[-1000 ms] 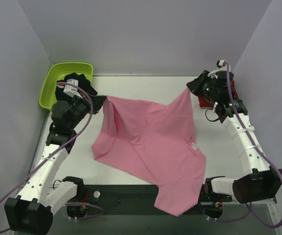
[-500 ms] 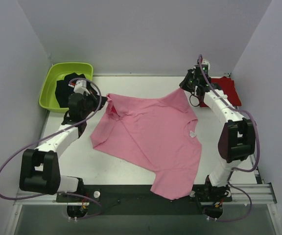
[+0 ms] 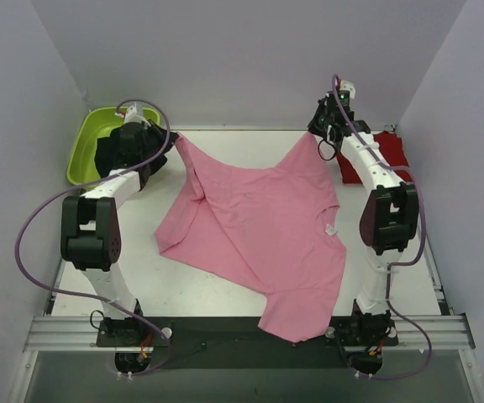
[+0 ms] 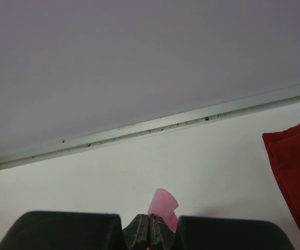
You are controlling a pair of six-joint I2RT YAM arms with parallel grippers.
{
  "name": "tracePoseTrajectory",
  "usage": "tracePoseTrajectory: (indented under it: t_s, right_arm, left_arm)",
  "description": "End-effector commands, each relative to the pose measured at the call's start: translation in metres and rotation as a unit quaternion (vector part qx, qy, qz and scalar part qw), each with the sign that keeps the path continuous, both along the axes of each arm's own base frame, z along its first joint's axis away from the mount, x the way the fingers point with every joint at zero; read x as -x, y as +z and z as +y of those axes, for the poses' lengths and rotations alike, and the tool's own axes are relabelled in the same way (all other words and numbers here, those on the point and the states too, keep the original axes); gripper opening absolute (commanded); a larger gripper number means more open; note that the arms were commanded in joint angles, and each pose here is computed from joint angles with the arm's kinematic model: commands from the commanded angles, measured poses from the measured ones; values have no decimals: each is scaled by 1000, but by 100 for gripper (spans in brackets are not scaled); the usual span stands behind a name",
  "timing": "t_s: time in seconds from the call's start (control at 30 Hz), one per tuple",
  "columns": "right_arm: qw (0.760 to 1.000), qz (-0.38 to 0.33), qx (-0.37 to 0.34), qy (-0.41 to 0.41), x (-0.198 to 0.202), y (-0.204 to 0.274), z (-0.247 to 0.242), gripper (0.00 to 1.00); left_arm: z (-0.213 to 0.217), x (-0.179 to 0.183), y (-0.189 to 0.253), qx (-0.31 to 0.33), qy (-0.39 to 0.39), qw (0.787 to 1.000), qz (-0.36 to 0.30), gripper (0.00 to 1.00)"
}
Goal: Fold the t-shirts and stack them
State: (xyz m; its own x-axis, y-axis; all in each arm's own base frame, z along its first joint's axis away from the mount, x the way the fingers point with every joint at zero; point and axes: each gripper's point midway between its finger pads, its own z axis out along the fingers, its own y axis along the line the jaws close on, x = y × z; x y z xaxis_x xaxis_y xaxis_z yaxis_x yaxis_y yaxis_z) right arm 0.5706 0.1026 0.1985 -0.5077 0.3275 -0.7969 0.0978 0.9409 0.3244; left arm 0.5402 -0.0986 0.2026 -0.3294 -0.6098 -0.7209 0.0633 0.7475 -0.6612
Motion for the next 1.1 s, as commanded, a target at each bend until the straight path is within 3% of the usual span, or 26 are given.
tracePoseTrajectory:
  t_s: [0.0,0.1,0.13,0.17,0.2,0.23,0.3,0.33,0.37,0.5,0.7,0.73,0.8,0.83,0.9,1.07]
  right_arm:
    - [1000,-23,20,-5,-23,21,-2,0]
    - [999,-7,31,-12,-34,13,-4,0]
    - [999,-11,39,-25,-36,17,-9,3]
    - [999,-14,41,-32,-37,20,-12,18]
    - [998,-22,41,-35,-38,28,-14,23]
    - [998,-29,44,-40,-37,35,-16,37]
    - [997,-55,42,-43,-28,62,-15,51]
    - [997,-58,43,-40,-24,64,-11,63]
    - [996,-72,40,-39,-15,83,-11,74]
    - [996,-85,25,-13,24,106,10,76]
    - [998,-17,21,54,110,68,64,76]
    - [998,-8,22,57,122,59,67,76]
    - [997,25,32,73,159,26,74,76]
    - [996,25,30,75,173,25,73,76]
    - [994,62,35,82,200,-14,72,75]
    - [990,99,34,90,240,-49,66,74]
  left_arm:
    - [16,-36,23,17,16,999,-26,0]
    - [34,-53,0,14,45,999,14,2]
    - [40,-57,-8,17,58,998,26,21]
    - [56,-59,-7,23,72,997,25,35]
    - [71,-61,-4,30,84,996,20,43]
    - [75,-60,8,41,86,995,10,61]
    - [84,-54,46,45,92,994,-27,83]
    - [84,-51,61,36,91,994,-41,88]
    - [84,-45,71,30,90,994,-48,89]
    - [60,8,147,28,66,991,-117,90]
    - [-22,106,150,56,-4,994,-93,91]
    - [-36,123,116,50,-7,997,-56,91]
    - [-41,151,116,38,-7,997,-62,90]
    - [-44,165,89,23,-11,999,-23,90]
    - [-64,193,81,14,-46,999,-14,89]
    - [-80,230,13,-36,-65,995,61,86]
